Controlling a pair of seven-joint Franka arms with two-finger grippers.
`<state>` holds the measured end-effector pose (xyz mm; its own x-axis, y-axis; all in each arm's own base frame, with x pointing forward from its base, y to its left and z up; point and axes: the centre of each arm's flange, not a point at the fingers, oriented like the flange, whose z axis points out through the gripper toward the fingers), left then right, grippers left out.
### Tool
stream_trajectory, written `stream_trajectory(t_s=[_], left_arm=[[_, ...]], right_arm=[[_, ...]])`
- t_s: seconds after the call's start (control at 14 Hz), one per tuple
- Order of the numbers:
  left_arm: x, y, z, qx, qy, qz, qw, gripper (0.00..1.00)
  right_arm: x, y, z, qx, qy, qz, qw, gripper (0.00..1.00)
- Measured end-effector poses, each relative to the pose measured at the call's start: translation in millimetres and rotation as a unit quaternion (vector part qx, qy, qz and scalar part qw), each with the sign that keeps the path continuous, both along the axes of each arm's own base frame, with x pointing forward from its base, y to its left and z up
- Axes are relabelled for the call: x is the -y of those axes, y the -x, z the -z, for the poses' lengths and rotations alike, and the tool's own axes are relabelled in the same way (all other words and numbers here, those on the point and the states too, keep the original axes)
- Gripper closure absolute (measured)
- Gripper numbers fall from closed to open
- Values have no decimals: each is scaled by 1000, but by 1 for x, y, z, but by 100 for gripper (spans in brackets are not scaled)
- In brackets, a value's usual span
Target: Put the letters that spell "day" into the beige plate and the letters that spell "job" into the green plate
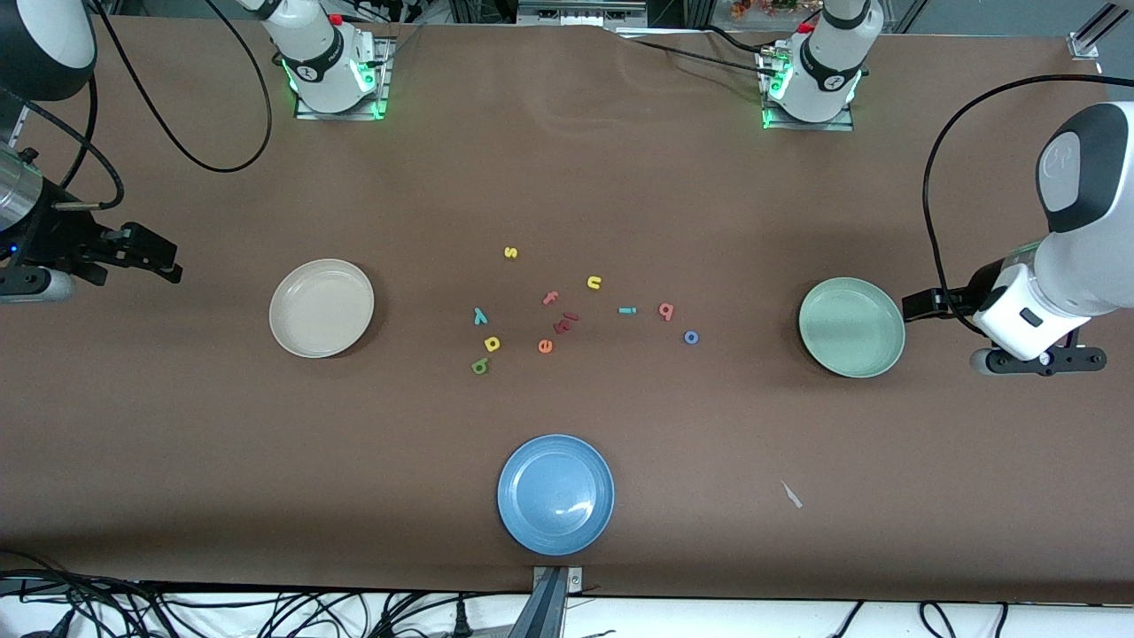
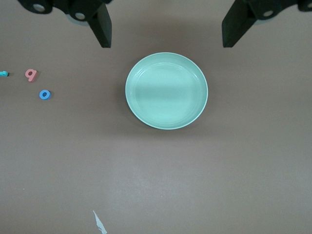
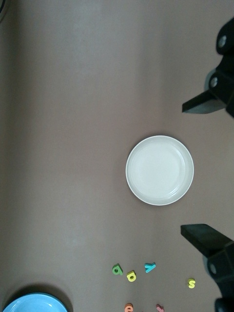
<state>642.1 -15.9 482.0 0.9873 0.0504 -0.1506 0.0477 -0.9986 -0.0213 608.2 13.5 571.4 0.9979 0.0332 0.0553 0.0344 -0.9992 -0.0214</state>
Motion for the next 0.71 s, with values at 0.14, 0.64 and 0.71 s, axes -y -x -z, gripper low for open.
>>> stream_trajectory(t_s=[0.14, 0.64, 0.71], left_arm=[[0, 0, 0, 0, 0, 0, 1000, 0], [1, 0, 0, 0, 0, 0, 1000, 0], [1, 0, 0, 0, 0, 0, 1000, 0]], right_arm=[[0, 0, 1, -1, 0, 0, 1000, 0], [0, 0, 1, -1, 0, 0, 1000, 0], [0, 0, 1, -1, 0, 0, 1000, 0]])
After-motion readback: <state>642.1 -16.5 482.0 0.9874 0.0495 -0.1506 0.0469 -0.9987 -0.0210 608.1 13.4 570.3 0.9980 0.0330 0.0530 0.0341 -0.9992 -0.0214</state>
